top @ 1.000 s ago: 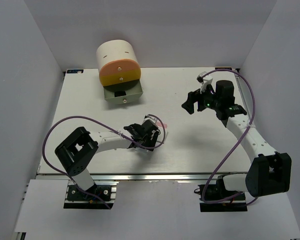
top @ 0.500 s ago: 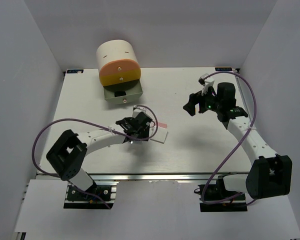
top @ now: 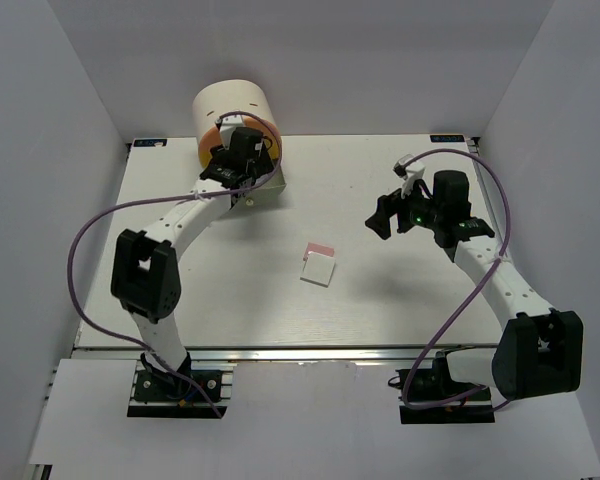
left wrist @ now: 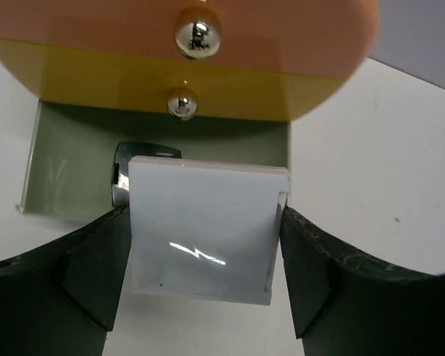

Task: Organize the makeup

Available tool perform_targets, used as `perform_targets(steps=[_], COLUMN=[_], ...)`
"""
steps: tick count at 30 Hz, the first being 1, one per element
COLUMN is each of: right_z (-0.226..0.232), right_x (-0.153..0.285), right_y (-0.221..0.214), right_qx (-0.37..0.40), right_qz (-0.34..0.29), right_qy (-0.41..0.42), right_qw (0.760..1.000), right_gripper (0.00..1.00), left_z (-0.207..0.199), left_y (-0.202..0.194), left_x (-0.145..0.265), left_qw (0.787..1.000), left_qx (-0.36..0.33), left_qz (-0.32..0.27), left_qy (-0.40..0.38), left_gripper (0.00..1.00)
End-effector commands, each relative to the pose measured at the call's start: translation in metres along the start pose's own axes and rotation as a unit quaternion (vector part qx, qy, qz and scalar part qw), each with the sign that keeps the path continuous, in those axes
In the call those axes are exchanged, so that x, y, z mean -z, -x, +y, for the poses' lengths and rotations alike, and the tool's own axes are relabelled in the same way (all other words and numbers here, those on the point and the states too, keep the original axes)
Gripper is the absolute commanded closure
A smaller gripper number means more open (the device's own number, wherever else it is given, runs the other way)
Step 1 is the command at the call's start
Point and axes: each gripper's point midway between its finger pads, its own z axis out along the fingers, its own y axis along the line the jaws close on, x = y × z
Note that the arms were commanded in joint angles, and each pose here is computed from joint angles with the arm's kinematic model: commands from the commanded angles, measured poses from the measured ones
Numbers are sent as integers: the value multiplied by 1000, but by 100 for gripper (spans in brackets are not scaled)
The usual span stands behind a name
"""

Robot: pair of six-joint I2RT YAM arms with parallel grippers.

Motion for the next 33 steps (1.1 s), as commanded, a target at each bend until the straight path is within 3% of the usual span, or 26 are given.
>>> perform_targets(steps=[1, 10, 19, 20, 21, 23, 24, 27, 28, 33], right_z=[9, 19, 36, 39, 37, 53, 55, 62, 67, 77], right_x=[5, 7, 0, -3, -6, -14, -16, -26, -30, -50], right_y=[10, -5, -26, -28, -34, -41, -44, -46, -42, -48], right_qx=[36, 68, 103, 113, 126, 154, 156, 134, 129, 34], right_qz=[-22, -12, 16, 21, 35, 48, 54, 62, 62, 111], right_qy=[21, 44, 76, 75, 60, 67, 62, 45, 44, 16], right_qw=[999, 997, 992, 991, 990, 985, 984, 988, 989, 993], right_gripper=[11, 11, 11, 11, 11, 11, 11, 10, 11, 11], left_z=[6, 24, 35, 38, 41, 45, 45, 47, 47, 47], left_y=[4, 29, 20, 18, 11, 10, 9, 8, 10, 12], left_x=[-27, -48, -54, -56, -59, -60, -59, -57, -56, -53], left_qw=[1000, 996, 994, 994, 994, 993, 993, 993, 993, 993], left_qx=[-11, -8, -14, -16, -21, -20, -20, -19, -18, -17], left_qz=[-7, -79, -91, -91, -85, -86, -87, -88, -89, -90], left_qy=[21, 42, 56, 64, 71, 76, 75, 74, 74, 71], left_gripper=[100, 99, 90, 85, 69, 56, 40, 25, 16, 4])
